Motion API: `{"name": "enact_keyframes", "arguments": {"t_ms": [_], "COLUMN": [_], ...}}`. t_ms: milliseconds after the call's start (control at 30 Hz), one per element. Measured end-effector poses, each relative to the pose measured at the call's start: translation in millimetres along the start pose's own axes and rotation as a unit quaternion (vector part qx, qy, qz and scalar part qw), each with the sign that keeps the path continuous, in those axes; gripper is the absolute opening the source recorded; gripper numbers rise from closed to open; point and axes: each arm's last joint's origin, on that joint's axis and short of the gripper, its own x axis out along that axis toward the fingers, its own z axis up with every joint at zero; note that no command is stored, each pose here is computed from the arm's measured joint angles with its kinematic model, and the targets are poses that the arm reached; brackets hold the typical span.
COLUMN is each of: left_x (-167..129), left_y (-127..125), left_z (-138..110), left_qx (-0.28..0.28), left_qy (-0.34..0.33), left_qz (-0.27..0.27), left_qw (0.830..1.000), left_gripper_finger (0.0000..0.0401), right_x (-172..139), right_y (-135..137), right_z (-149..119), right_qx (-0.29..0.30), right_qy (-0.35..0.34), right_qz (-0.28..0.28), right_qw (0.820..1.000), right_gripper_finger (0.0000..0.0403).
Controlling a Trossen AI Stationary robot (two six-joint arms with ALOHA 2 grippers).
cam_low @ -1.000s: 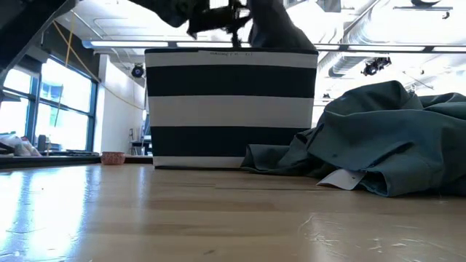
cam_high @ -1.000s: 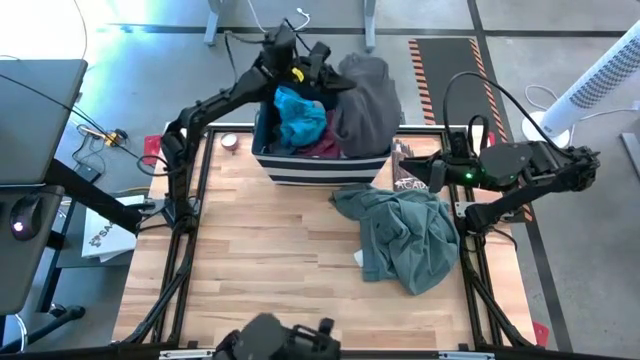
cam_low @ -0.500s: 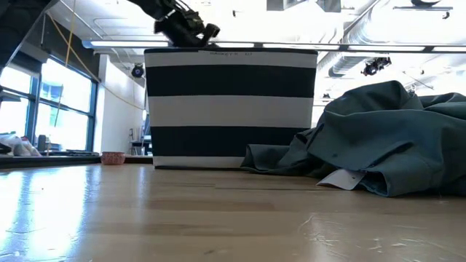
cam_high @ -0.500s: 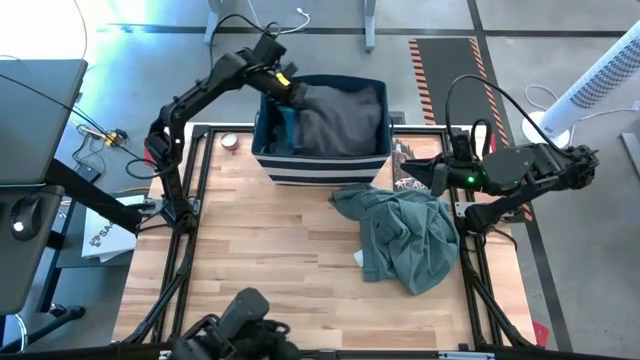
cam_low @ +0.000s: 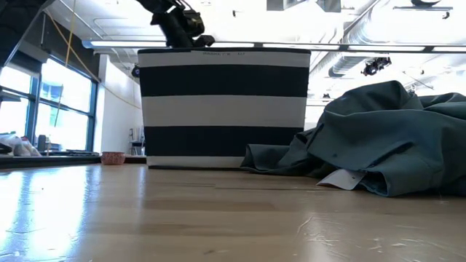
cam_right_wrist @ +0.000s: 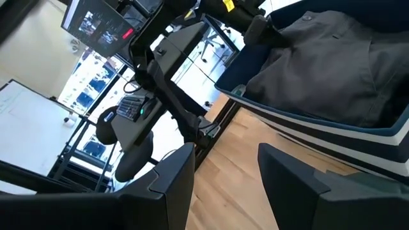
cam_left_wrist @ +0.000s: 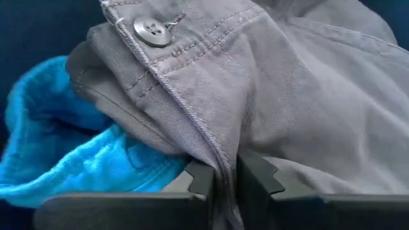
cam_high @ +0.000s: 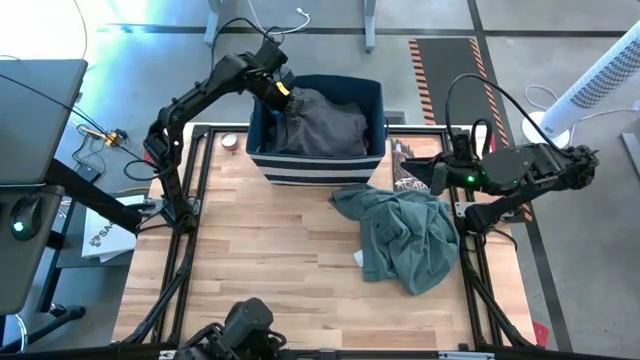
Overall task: Sort clothes
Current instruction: Put the folded dark grey short into the blue laundry bin, then fold the blue pants
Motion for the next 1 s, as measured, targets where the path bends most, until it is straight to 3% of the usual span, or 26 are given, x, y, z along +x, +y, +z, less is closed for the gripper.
{"name": "enact_keyframes", "arguments": {"t_ms": [233, 567, 733, 1000], "left_x": [-3.0, -69.3, -111.5, -162.7], "left_y": [-18.6, -24.5, -32.6, -79.5], "left_z": [-4.0, -16.2, -43.7, -110.2], "left_qx": [0.037, 0.041, 0.049, 0.103], "left_qy": [-0.002, -0.100, -0.098, -0.132], "left_qz": [-0.031, 0.041, 0.039, -0.025], "left_qw": [0.999, 0.993, 0.993, 0.986], "left_gripper_finger": [0.0109, 0.0168, 0.0170, 0.0170], "right_x": [0.0, -0.2, 0.2, 15.7], "right_y": [-0.8, -7.2, -11.9, -12.8], "right_z": [-1.4, -5.2, -10.6, -52.1], "right_qx": [0.010, 0.020, 0.006, 0.000], "right_qy": [0.014, 0.032, 0.064, 0.145], "right_qz": [0.001, -0.027, -0.046, -0.146], "right_qw": [1.000, 0.999, 0.997, 0.979], "right_gripper_finger": [0.0169, 0.0169, 0.0169, 0.0169]}}
